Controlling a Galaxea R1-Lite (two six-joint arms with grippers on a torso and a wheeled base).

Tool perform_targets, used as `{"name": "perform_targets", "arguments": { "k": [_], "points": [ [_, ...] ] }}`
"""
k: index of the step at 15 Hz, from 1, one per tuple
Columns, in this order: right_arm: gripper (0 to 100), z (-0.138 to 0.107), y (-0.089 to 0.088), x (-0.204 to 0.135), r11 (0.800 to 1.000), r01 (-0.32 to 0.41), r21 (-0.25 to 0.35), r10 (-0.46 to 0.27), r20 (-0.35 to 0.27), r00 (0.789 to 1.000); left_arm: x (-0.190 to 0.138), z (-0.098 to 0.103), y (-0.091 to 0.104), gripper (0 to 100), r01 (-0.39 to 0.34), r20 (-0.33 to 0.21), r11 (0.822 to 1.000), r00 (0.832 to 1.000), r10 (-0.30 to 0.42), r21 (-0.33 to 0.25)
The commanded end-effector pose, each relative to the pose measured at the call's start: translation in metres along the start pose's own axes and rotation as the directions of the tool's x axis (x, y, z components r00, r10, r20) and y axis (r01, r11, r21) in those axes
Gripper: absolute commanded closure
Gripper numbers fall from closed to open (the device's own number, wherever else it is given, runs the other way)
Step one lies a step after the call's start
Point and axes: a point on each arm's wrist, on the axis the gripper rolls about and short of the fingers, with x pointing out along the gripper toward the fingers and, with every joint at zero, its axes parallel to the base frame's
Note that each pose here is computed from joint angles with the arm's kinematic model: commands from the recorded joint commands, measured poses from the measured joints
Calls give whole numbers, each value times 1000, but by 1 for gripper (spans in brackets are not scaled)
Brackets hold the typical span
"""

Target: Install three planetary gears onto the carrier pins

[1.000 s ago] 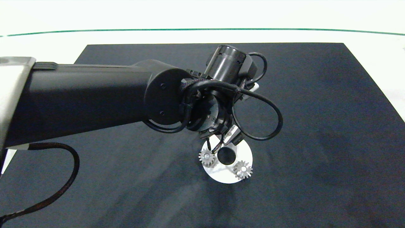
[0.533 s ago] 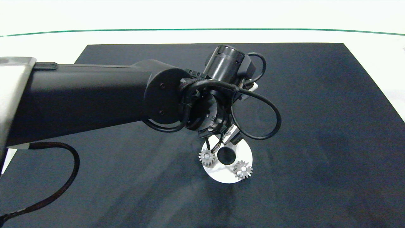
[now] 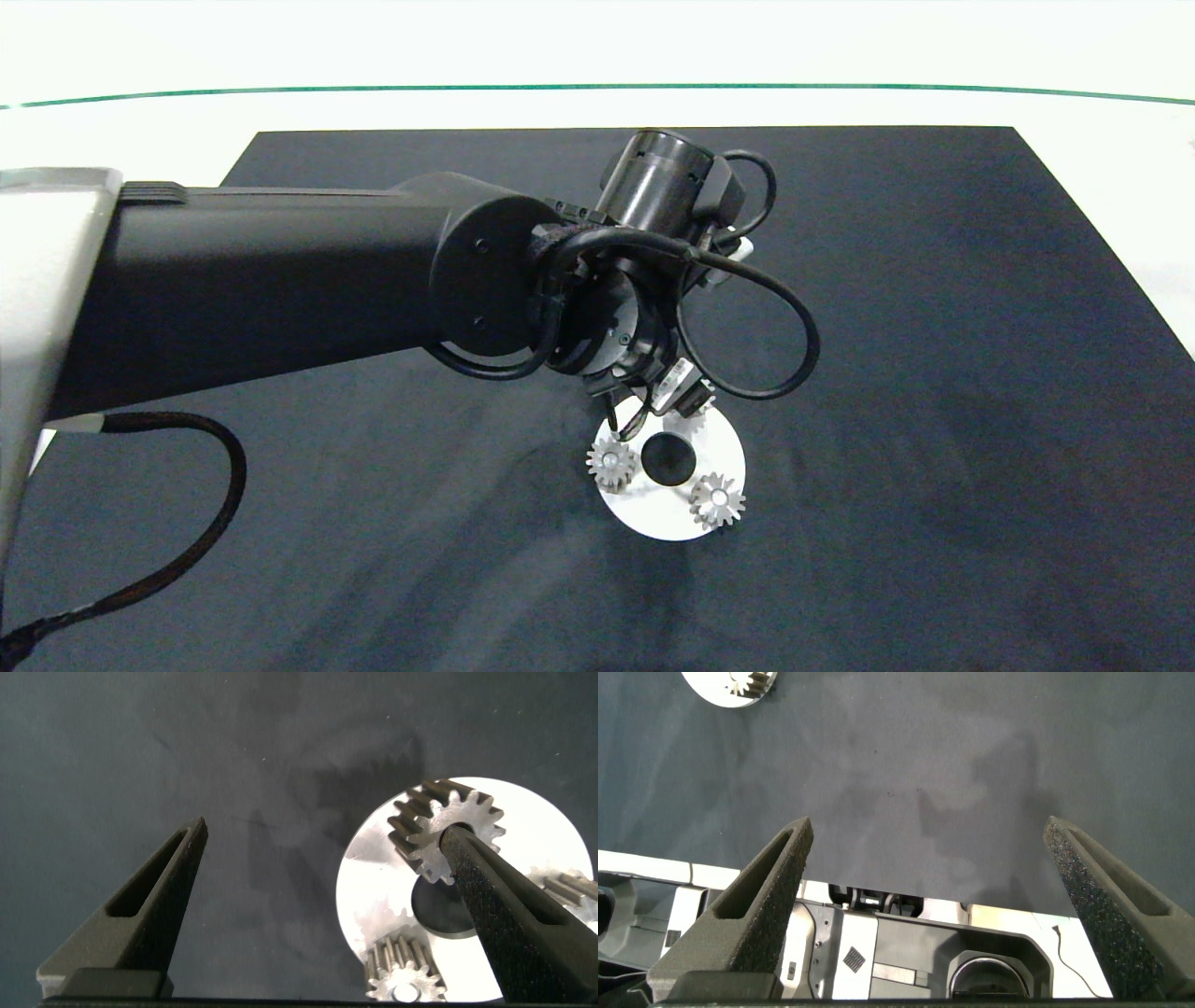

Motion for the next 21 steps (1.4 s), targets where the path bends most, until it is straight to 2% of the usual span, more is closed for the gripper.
{"name": "perform_targets", "arguments": {
  "k": [1,4,8,13,18,21],
  "points": [
    [0,0,0,0,1000,-1,1,1,-6,1000,3,0,-2,0,2,-7,1000,1000,-2,5],
    [0,0,0,0,1000,-1,1,1,-6,1000,2,1,-1,0,0,0,1000,1000,0,7],
    [0,0,0,0,1000,-1,1,1,-6,1000,0,6,-2,0,-3,22,999,1000,2,41],
    [0,0,0,0,1000,-3,4,3,-5,1000,6,4,-5,0,3,5,999,1000,-3,43],
    [0,0,0,1,1000,-4,1,4,-3,1000,1,5,3,0,-10,17,1000,1000,9,29],
    [0,-2,-1,3,1000,-3,10,4,-15,1000,-19,8,13,0,-20,50,1000,999,20,0]
  ]
}}
